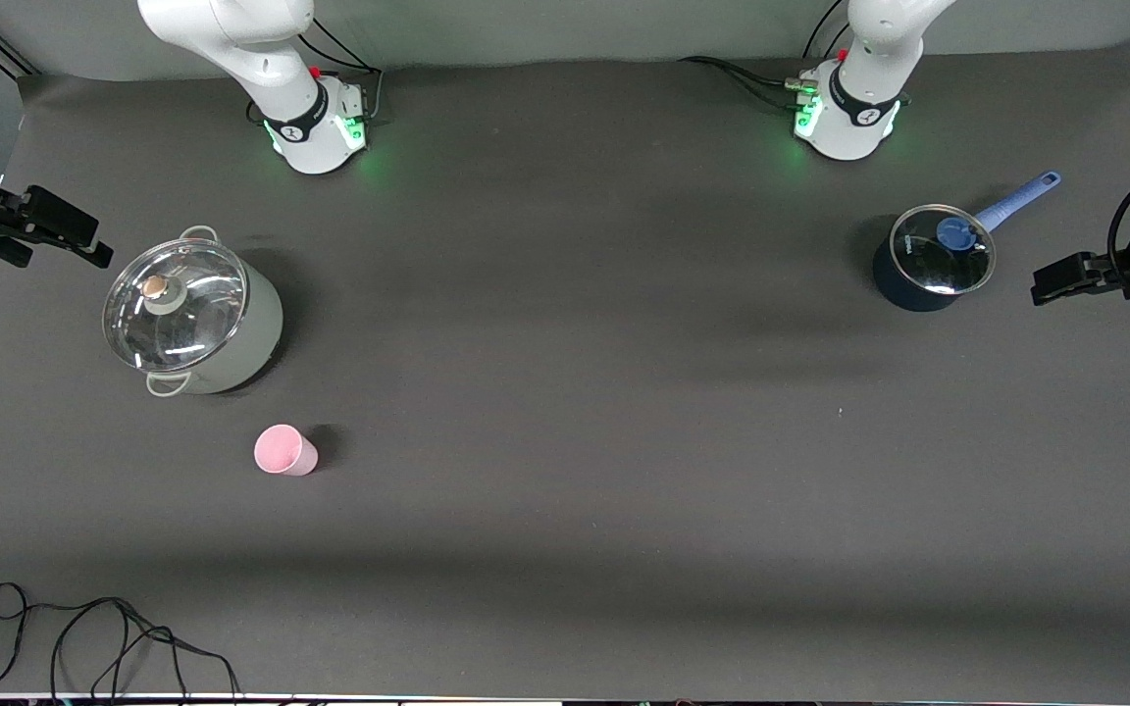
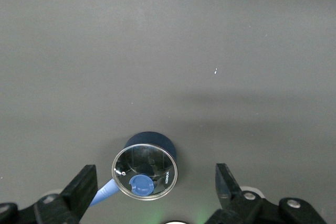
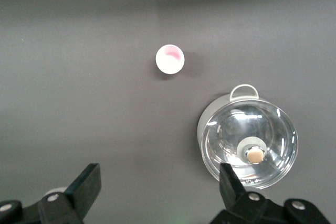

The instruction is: Transfer pink cup from left to right arm

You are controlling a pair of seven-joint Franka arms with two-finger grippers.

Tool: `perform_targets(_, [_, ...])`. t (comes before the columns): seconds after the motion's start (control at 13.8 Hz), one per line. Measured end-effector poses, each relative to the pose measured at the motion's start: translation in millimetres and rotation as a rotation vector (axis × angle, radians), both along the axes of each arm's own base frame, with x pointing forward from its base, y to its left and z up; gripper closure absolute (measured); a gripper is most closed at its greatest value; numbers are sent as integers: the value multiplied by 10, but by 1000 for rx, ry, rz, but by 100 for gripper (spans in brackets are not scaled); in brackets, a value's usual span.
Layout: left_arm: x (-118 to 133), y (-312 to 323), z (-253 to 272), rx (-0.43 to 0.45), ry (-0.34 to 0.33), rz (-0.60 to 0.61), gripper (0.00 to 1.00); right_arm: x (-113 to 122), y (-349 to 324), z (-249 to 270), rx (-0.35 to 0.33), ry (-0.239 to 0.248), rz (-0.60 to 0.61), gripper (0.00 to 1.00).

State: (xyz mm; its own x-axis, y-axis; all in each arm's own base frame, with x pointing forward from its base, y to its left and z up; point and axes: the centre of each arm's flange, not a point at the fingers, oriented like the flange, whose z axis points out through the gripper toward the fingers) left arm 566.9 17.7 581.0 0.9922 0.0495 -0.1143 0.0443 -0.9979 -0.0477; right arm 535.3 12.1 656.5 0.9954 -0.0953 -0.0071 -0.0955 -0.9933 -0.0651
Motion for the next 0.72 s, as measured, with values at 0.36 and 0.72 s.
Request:
perform_targets(0.36, [-44,-271,110,7,-22,-26,0,150,-43,-257,-14,47,-7,0])
perform_targets(0.72, [-35,-387,115,-43,-37,-68,0,153,-50,-246,-14,42,-9,0])
